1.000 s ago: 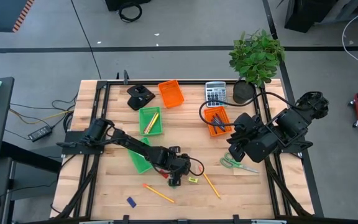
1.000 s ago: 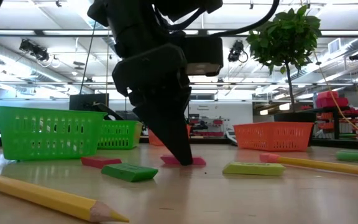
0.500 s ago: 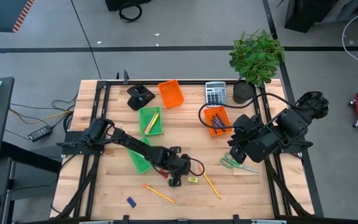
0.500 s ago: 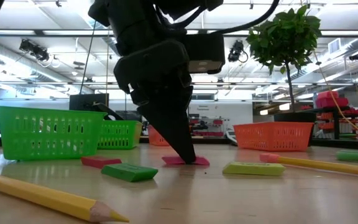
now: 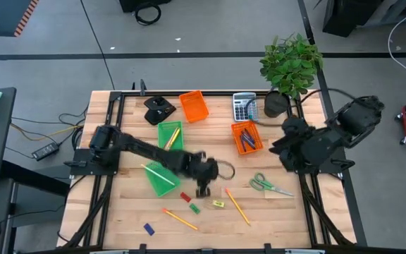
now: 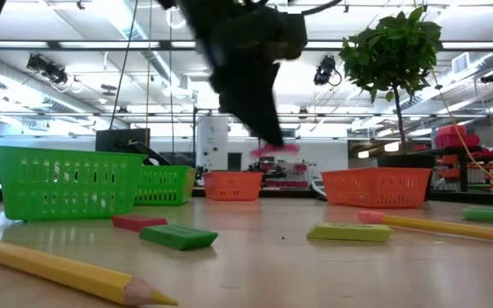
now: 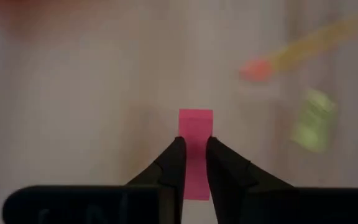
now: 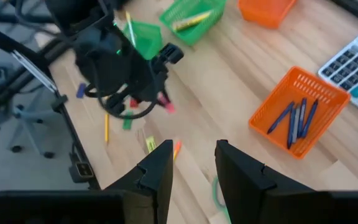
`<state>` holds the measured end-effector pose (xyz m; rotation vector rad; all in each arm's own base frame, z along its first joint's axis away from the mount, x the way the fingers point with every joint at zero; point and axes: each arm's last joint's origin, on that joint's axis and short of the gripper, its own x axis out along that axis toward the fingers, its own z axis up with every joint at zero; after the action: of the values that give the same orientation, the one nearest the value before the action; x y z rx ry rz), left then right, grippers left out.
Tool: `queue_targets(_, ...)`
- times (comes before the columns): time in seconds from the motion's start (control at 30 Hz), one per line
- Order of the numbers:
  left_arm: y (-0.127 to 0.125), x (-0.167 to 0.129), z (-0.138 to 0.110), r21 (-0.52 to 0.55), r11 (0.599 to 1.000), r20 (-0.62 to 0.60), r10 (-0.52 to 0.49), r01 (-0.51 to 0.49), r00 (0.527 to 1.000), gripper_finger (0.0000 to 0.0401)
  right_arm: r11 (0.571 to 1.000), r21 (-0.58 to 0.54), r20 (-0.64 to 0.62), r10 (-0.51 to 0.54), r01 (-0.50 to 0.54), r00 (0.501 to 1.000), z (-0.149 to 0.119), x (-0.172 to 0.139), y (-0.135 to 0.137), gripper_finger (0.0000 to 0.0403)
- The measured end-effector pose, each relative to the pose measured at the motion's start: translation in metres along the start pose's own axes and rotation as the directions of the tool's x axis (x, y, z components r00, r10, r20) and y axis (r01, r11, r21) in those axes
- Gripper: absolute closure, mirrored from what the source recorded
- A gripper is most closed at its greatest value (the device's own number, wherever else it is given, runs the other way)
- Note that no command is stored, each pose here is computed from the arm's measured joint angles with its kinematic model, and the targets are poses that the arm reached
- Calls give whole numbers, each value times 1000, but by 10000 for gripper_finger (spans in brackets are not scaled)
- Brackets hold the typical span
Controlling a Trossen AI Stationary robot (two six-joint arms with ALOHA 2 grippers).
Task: Sort crayons/erasers/pens/pencils in bins
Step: Put the pink eraser into the top orange bin
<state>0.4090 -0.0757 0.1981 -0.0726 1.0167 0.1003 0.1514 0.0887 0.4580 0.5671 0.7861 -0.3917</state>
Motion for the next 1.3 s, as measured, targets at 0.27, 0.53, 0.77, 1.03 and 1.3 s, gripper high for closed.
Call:
queue_targets(0.27, 89, -35, 42, 34, 974, -15, 226, -225, 974, 340, 1000, -18, 102, 23, -21, 995, 6, -20, -22, 276)
queue_targets(0.53, 208, -39, 28, 14, 956, -151, 290, -292, 945, 337, 999, 32, 181, -42, 37, 983, 15, -19, -28, 276)
queue_targets(0.77, 287, -48, 11, -76, 966, -109, 237, -246, 965, 342, 990, 100, 217, -119, 99, 969, 24, -11, -31, 276)
queue_targets(1.03, 310, -54, 5, -42, 969, -89, 241, -245, 967, 326, 967, 195, 241, -209, 164, 948, 38, -5, -41, 276)
queue_targets(1.3, 303, -46, 5, -49, 976, -107, 206, -212, 973, 308, 950, 255, 248, -245, 181, 937, 43, -3, -46, 276)
